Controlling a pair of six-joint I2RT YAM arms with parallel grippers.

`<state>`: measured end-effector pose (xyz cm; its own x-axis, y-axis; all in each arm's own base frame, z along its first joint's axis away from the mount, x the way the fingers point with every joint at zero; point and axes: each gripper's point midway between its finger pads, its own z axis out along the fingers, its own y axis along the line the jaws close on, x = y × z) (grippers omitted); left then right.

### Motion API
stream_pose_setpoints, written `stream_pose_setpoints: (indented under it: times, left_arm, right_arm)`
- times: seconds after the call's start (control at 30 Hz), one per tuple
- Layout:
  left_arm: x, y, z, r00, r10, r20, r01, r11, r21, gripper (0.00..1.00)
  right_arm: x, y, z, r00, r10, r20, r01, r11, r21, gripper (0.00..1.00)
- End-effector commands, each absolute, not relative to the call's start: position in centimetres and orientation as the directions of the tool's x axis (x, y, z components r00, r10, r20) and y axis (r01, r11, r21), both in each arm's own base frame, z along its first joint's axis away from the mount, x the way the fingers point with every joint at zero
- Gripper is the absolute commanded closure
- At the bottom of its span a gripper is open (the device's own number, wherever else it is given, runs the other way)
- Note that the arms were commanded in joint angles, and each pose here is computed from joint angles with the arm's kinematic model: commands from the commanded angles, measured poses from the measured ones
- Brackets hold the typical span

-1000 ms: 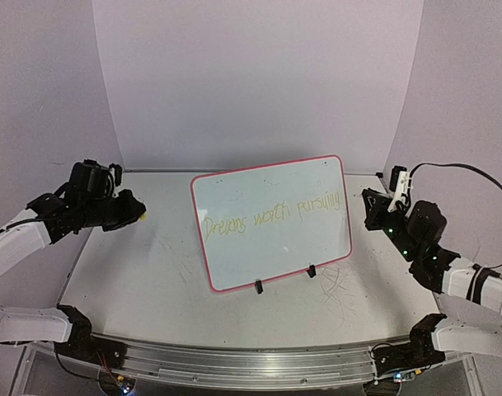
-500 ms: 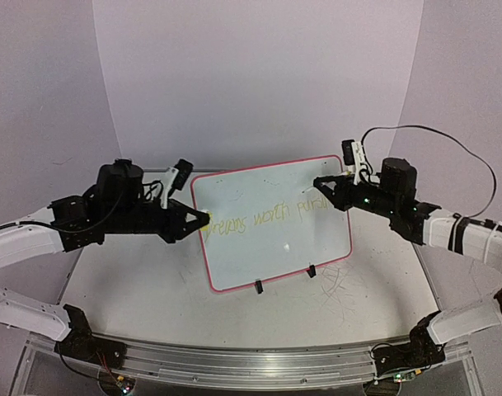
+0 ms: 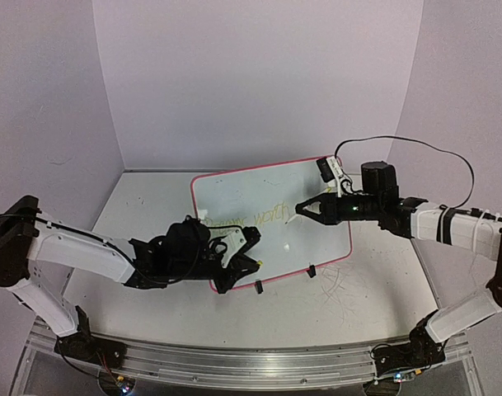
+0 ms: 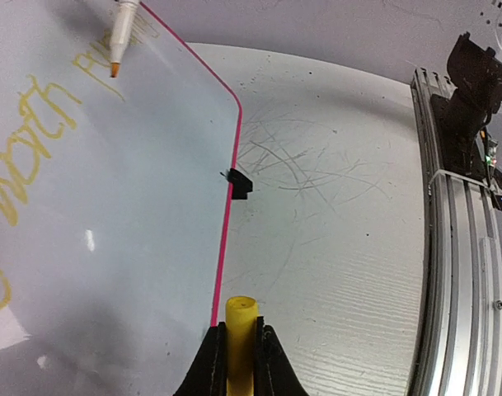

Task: Write a sentence on the whiteboard
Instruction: Insert the whiteboard marker without the cap into the pen cap.

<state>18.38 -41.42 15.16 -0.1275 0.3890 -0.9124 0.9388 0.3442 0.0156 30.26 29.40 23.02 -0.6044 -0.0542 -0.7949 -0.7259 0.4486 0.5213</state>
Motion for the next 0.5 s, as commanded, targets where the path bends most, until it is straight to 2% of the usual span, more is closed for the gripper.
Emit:
stream_pose_setpoints:
  times: [0.0, 0.27, 0.47]
  left_arm:
    - [18.4, -43.9, 18.1, 0.019, 0.249, -0.968, 0.922, 0.371, 0.114, 1.0]
    - [18.8, -44.1, 17.7, 0.036, 0.259, -0.965, 0.898, 0.416, 0.145, 1.0]
    - [19.2, -43.8, 17.8, 0.034, 0.259, -0.965, 0.886, 0.44, 0.149, 1.0]
  right_arm:
    - [28.0, 30.1, 23.1, -0.568, -0.117, -0.815, -0.766, 0.437, 0.471, 1.0]
    - [24.8, 32.8, 22.4, -0.553, -0.173, -0.815, -0.794, 0.405, 0.453, 1.0]
    - [24.5, 33.0, 22.8, -0.518, -0.146, -0.843, -0.8, 0.431, 0.417, 1.0]
